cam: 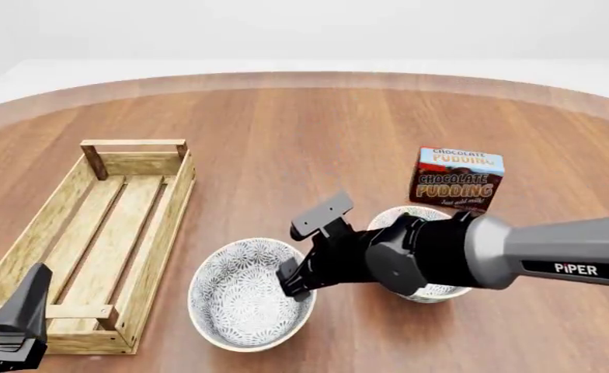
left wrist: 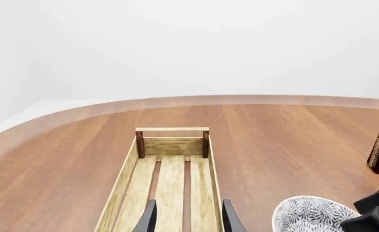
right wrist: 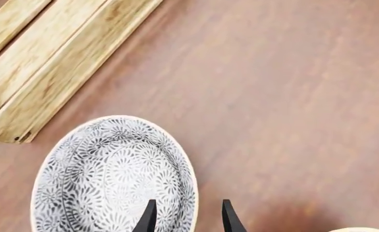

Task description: Stack the left bowl on the right bowl and place them in the tray.

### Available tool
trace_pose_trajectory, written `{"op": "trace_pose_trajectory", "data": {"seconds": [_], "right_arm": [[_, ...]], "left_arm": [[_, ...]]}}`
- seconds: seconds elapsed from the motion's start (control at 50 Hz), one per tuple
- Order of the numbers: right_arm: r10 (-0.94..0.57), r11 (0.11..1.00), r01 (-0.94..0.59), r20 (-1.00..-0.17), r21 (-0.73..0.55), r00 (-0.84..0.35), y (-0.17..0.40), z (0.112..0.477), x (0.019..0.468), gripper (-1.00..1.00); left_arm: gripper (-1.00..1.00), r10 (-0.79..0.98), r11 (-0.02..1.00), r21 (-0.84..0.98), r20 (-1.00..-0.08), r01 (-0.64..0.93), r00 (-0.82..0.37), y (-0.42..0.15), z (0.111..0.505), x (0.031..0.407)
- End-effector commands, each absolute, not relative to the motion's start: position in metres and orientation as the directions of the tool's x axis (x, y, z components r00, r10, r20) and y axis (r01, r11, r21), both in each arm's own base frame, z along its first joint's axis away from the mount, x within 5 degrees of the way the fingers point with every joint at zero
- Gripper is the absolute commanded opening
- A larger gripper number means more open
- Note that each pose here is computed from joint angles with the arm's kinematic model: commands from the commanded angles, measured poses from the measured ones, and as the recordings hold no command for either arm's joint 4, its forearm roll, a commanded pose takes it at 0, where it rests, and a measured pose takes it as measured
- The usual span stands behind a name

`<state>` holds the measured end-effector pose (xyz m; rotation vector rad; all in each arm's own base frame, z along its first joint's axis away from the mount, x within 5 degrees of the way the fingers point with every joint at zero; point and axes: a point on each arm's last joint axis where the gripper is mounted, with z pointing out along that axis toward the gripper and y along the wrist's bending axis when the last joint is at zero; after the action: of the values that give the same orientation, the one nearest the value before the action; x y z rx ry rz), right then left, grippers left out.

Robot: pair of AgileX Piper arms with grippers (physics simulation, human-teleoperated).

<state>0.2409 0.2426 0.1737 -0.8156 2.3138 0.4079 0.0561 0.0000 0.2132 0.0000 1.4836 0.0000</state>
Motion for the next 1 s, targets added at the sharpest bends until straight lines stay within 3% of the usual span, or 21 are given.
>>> {"op": "trace_pose_trajectory", "data": {"seconds": [0.02,0.6,0.62,0.9,1.0], "right_arm": [[-0.446,0.761,-0.643,-0.652,0.085,-0.614,0.245,0.159,0.238,1.00],[-0.447,0.764,-0.638,-0.636,0.094,-0.629,0.247,0.146,0.236,1.00],[-0.447,0.765,-0.638,-0.638,0.091,-0.627,0.246,0.149,0.237,-1.00],[-0.431,0.767,-0.635,-0.661,0.090,-0.614,0.244,0.160,0.240,-1.00],[-0.386,0.765,-0.636,-0.721,0.098,-0.576,0.239,0.190,0.238,-1.00]], "left_arm": [[1.00,0.000,1.000,0.000,-0.996,0.000,0.087,0.000,0.213,0.056],[1.00,0.000,1.000,0.000,-0.996,0.000,0.087,0.000,0.213,0.056],[1.00,0.000,1.000,0.000,-0.996,0.000,0.087,0.000,0.213,0.056],[1.00,0.000,1.000,0.000,-0.996,0.000,0.087,0.000,0.213,0.056],[1.00,0.000,1.000,0.000,-0.996,0.000,0.087,0.000,0.213,0.056]]}}
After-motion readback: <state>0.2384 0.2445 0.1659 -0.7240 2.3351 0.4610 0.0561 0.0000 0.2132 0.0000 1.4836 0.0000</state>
